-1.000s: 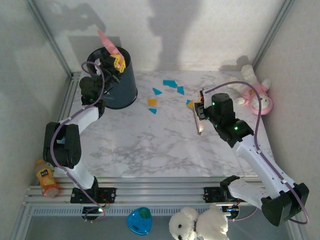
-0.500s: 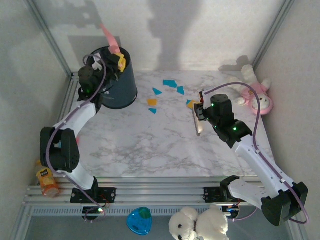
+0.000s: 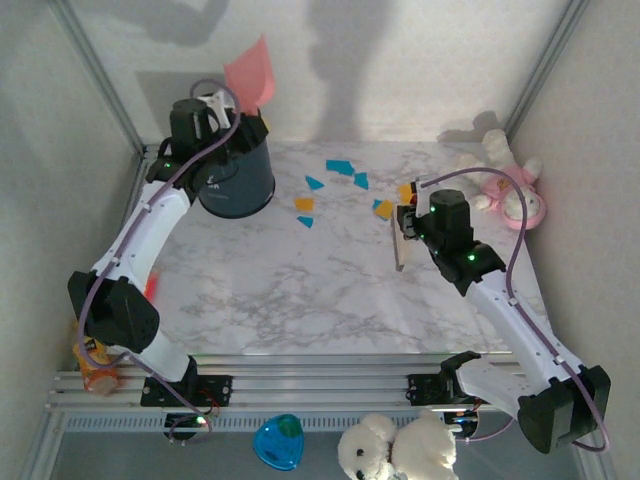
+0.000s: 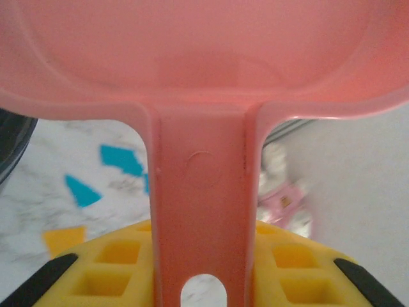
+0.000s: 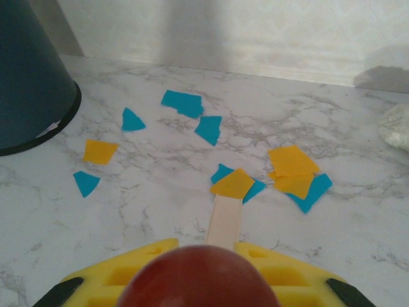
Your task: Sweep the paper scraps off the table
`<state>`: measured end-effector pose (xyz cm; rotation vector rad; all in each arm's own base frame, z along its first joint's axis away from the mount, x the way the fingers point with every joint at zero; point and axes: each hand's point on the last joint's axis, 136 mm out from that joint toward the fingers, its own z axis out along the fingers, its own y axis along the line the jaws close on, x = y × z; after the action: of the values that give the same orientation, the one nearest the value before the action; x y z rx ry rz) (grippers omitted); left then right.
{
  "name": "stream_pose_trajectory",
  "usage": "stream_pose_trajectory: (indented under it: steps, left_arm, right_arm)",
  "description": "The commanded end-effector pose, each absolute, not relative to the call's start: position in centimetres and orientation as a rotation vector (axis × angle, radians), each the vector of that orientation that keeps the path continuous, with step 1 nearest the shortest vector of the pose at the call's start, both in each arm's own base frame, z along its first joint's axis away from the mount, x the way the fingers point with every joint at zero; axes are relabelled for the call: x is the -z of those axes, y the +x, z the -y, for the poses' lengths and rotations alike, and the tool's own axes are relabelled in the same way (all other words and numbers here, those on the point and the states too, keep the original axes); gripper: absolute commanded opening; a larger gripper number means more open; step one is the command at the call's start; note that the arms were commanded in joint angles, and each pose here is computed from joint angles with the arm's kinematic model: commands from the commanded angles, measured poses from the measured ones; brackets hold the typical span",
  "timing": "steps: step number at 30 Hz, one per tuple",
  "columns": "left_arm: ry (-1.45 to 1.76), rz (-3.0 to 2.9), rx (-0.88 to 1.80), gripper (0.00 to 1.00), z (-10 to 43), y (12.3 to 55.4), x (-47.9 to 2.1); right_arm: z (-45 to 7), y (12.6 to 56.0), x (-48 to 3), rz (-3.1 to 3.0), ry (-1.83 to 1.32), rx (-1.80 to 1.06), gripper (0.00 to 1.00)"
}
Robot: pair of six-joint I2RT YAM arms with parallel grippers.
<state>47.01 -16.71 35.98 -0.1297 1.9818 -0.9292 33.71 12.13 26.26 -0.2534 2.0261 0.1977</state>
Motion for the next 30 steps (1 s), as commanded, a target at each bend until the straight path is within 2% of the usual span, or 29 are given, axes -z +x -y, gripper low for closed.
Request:
stream_pose_trajectory:
  steps: [1,9,17,24,30]
  left_arm:
    - [0.107,-2.043,0.676,0.13,17.0,44.9,-34.6]
    - [0.511,-2.122,0.466,0.12,20.4,41.9,-30.6]
    - [0.939,-2.230,0.255,0.12,23.6,38.4,-22.7]
    - [1.217,-2.382,0.157,0.12,24.2,35.9,-15.9]
    - [1.374,-2.518,0.115,0.12,23.6,34.0,-11.3]
  right_arm:
    - [-11.4,34.2,-27.6,-1.967,-0.187,-0.245,0.00]
    - [-8.9,35.1,-27.6,-1.949,-0.058,-0.269,0.00]
    - [-6.6,36.0,-27.7,-1.934,0.057,-0.299,0.00]
    - [-4.9,36.9,-27.9,-1.909,0.132,-0.299,0.00]
    - [-4.8,39.6,-28.3,-1.893,0.151,-0.353,0.00]
